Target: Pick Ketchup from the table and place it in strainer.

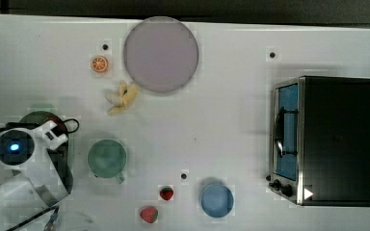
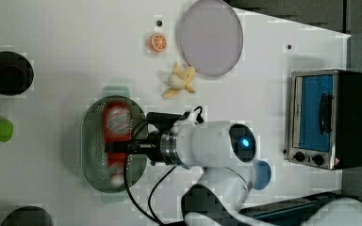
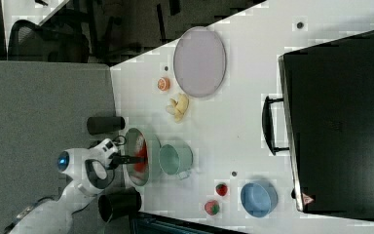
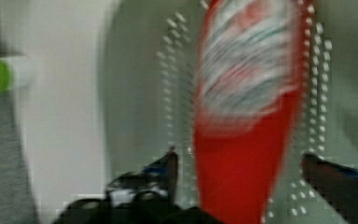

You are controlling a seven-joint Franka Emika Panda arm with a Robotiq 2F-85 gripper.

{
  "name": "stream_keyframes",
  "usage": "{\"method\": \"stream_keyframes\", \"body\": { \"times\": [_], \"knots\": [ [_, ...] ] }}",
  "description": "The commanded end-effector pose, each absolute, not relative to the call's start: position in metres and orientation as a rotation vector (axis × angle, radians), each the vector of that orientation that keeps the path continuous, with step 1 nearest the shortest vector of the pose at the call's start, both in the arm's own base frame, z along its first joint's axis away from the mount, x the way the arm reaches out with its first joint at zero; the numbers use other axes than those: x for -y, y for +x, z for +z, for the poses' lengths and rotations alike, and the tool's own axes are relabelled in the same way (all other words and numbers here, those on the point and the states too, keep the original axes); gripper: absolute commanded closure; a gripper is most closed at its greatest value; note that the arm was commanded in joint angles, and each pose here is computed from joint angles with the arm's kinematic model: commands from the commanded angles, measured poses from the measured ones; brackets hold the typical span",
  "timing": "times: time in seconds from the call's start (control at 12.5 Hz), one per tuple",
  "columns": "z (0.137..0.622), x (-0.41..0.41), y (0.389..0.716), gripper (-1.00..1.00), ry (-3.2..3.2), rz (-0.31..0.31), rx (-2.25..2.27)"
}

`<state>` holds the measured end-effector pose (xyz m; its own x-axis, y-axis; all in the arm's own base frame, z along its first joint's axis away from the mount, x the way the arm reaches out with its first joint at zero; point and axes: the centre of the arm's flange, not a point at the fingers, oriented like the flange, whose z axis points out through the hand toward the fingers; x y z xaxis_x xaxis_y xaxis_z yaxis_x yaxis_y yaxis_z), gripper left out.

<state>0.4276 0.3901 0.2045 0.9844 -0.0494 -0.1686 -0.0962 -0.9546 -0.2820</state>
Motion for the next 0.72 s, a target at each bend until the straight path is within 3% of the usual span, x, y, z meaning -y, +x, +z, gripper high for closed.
{"method": "stream_keyframes", "body": {
  "times": [0.08,0.48,0.72],
  "knots": [
    [0.258,-0.402,0.456,-1.0,-2.765,0.074,-0.231],
    [0.378,-0.381,0.461,-1.0,-2.863,0.028,-0.41],
    [0.453,-0.327,0.465,-1.0,-3.003,0.092,-0.514]
  ]
}}
